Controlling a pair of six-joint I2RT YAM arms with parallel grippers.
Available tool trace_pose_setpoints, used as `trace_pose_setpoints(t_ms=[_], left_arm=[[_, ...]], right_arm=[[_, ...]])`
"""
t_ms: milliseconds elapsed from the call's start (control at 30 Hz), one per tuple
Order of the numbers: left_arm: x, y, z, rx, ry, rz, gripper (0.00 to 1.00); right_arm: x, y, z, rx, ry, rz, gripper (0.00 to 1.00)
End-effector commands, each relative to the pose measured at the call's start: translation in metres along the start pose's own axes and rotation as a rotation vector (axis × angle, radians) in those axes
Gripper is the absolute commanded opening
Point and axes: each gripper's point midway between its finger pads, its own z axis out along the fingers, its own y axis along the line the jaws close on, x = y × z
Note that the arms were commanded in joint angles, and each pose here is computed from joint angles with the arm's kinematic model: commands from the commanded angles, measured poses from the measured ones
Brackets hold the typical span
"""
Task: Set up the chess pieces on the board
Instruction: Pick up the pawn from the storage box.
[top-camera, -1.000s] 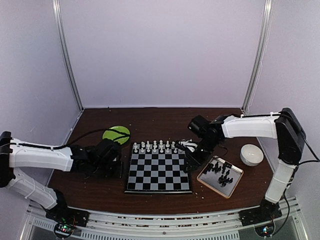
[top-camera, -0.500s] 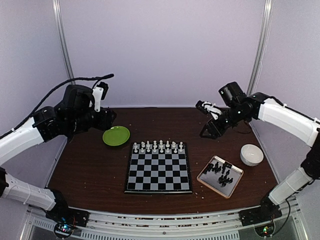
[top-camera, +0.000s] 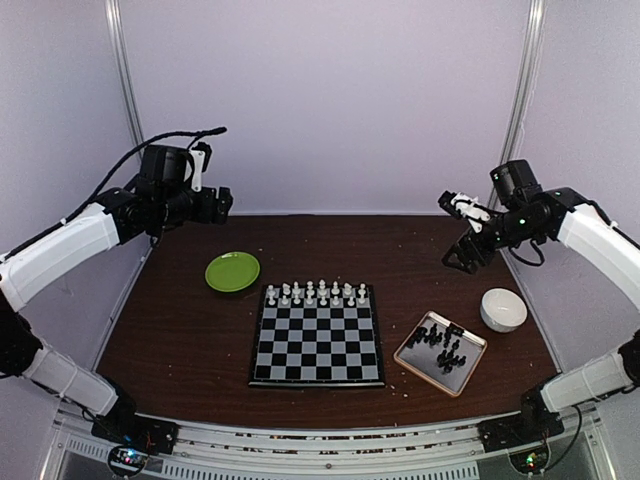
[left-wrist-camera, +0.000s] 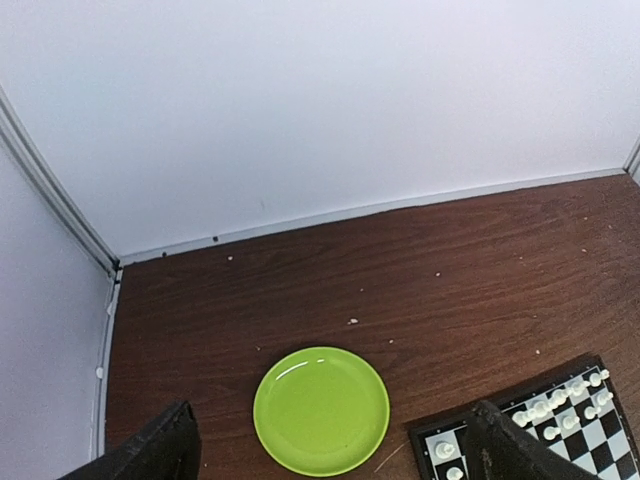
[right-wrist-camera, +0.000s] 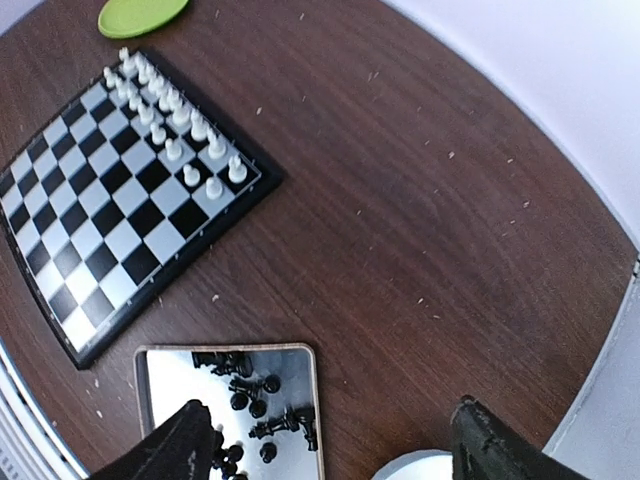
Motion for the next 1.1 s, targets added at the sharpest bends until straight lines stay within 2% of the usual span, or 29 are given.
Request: trace_pose_setpoints(t_ms=[0,100,167,233,333,667,1067], left_arm=[[0.004,-0.007,0.006,0.097,-0.039,-0.046,0.94],[0.011,-0.014,0.006,0.139,-0.022,-0.039,0.93],[0.003,-0.015,0.000,0.150,-0.024,-0.028,0.91],[0.000,-0.003,-0.004,0.084,-0.020,-0.010,0.90],[-0.005,0.017,-0.013,-0.014,-0.038,0.013,0.90],[-0.006,0.020,-0.019,-0.023,-0.050,0.022,0.91],[0.001,0.021,-0.012,-0.040,-0.019,0.030,0.91]], right_arm=[[0.038,0.008,0.032,-0.075,0.131,-0.072,0.79],[0.047,0.007,0.042,-0.048,0.133,-0.064,0.71],[0.063,0.009,0.055,-0.061,0.224,-0.055,0.64],[0.078,0.010,0.065,-0.071,0.301,-0.063,0.56],[0.095,0.013,0.075,-0.080,0.349,-0.074,0.47],[0.125,0.035,0.100,-0.125,0.453,-0.103,0.37],[0.128,0.044,0.126,-0.155,0.515,-0.120,0.29]])
